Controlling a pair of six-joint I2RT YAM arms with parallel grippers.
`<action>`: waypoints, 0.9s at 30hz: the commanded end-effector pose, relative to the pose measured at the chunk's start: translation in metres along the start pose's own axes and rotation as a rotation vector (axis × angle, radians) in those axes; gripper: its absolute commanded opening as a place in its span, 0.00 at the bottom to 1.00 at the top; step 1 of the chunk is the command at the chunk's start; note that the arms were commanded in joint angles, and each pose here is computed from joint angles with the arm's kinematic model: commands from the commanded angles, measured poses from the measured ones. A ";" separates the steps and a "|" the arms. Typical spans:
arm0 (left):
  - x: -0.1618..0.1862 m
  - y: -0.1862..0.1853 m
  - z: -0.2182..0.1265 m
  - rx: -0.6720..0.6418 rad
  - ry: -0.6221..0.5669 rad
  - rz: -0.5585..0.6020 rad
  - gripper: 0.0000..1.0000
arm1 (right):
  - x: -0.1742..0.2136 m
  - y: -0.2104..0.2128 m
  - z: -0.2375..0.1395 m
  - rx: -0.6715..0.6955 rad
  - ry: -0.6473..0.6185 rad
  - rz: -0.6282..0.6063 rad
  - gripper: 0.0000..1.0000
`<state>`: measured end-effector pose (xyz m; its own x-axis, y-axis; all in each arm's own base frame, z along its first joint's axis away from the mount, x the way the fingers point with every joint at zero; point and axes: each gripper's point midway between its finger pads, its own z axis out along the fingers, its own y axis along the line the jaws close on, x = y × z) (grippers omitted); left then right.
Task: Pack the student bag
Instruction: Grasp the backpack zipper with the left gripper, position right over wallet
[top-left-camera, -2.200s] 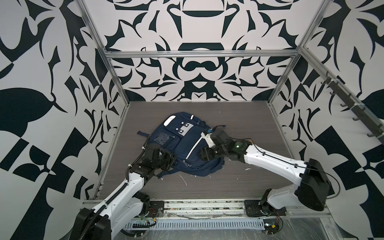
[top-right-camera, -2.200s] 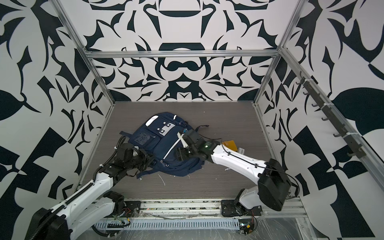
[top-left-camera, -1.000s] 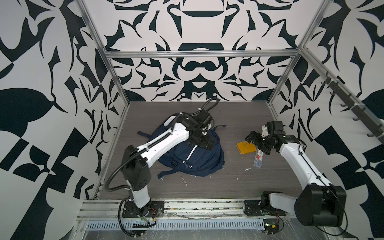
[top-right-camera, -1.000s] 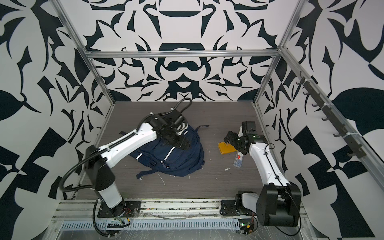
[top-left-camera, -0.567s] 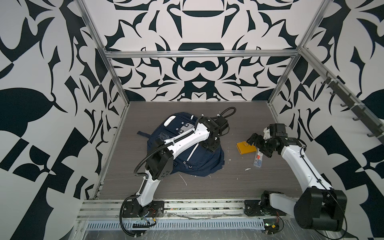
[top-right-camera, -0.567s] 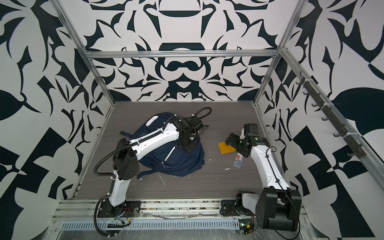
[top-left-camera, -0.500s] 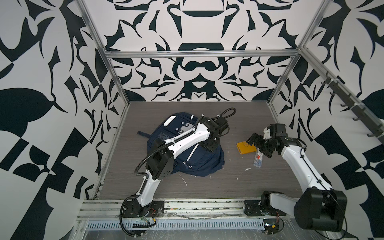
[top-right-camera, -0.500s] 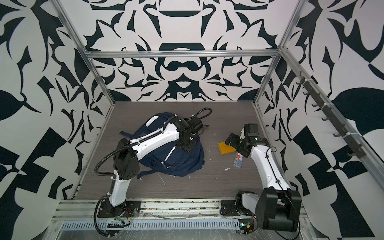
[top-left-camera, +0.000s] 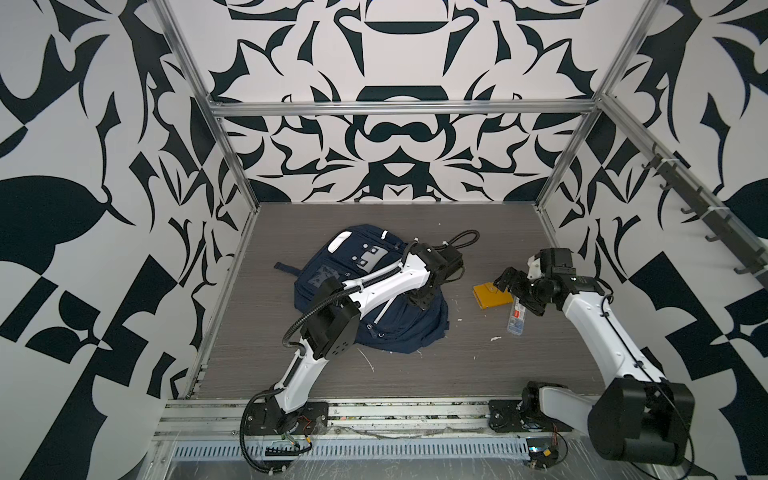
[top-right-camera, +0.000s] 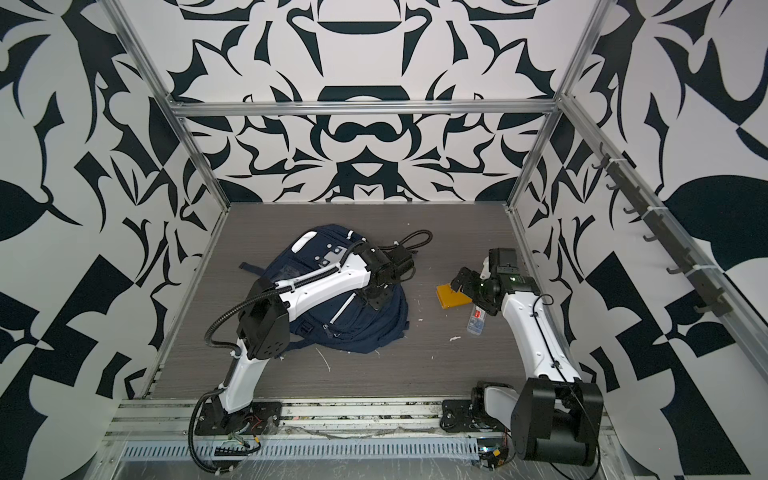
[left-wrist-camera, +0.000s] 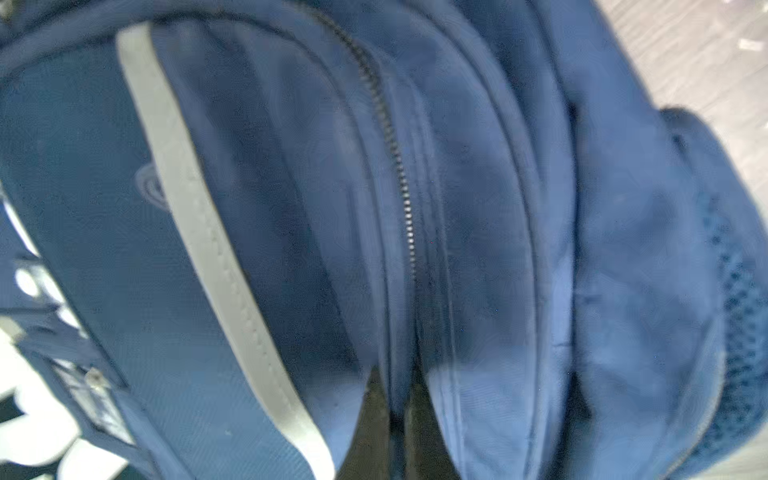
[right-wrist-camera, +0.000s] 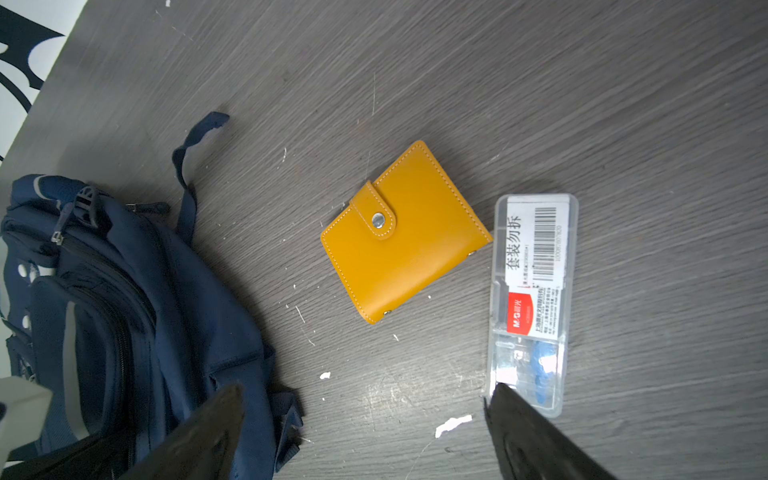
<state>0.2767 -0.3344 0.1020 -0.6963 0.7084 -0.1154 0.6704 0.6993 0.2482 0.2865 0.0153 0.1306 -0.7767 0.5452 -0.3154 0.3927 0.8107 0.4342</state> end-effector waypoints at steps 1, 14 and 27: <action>0.007 -0.002 -0.018 0.047 -0.005 -0.020 0.00 | 0.003 0.000 -0.004 -0.009 -0.007 -0.001 0.95; 0.016 0.028 -0.071 0.345 -0.127 -0.372 0.00 | 0.012 -0.012 0.017 0.020 0.048 0.038 0.94; 0.013 0.032 -0.094 0.522 -0.239 -0.476 0.00 | 0.000 -0.024 0.039 0.071 0.043 0.084 0.92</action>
<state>0.2758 -0.3050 0.1771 -0.9024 0.3065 -0.3028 0.3907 0.8784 -0.2753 0.2921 0.0147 0.0782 -0.7810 0.5953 -0.1888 0.4868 0.7696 0.4132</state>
